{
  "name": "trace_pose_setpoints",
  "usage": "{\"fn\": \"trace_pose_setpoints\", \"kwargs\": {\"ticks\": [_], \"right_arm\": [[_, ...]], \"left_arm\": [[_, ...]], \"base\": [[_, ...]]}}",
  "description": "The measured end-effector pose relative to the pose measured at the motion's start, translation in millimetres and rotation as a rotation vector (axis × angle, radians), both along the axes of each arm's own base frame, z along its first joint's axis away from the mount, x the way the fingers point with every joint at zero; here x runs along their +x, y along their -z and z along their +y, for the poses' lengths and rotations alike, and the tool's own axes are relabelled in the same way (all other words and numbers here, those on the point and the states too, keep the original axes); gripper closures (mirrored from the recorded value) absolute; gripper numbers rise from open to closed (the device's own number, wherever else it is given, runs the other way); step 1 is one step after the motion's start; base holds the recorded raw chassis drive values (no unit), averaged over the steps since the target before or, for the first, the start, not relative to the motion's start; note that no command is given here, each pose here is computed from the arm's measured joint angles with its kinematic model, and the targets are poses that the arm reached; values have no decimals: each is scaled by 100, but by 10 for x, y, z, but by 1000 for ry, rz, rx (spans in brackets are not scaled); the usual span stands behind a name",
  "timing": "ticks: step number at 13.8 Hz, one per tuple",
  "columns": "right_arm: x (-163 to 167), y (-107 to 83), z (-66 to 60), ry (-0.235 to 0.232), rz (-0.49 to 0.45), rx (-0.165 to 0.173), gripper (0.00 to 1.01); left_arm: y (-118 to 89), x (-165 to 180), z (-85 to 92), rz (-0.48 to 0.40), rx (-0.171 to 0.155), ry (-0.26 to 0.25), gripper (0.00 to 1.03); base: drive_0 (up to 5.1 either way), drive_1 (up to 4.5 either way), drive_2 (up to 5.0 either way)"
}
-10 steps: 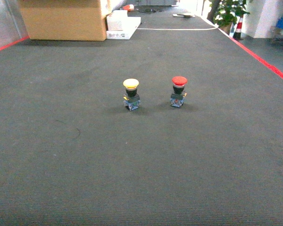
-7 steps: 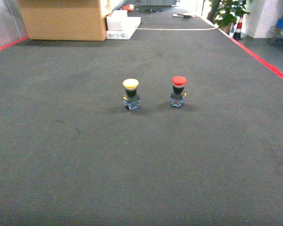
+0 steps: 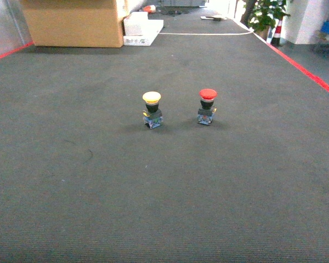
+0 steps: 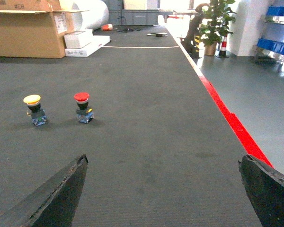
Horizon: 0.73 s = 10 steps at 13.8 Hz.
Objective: Pick blue part to blue bin on bottom shelf
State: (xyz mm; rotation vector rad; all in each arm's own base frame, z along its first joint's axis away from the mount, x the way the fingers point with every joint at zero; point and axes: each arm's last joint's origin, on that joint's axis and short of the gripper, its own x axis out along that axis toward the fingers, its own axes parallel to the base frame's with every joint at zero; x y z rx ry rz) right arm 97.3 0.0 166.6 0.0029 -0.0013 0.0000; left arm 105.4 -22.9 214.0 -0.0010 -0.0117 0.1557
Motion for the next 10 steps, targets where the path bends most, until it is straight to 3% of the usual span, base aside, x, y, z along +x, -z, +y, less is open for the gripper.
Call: {"fn": "trace_pose_setpoints", "kwargs": {"ticks": [6, 8, 10], "right_arm": [[0, 1, 0, 0, 1, 0, 3], [0, -5, 0, 0, -5, 0, 3], [0, -3, 0, -2, -3, 0, 3]], "left_arm": [[1, 1, -1, 1, 0, 0, 59], [-3, -2, 1, -3, -1, 0, 59], [-6, -5, 6, -5, -2, -6, 59]], "base": [[0, 0, 0], [4, -402, 410], [-169, -169, -169]]}}
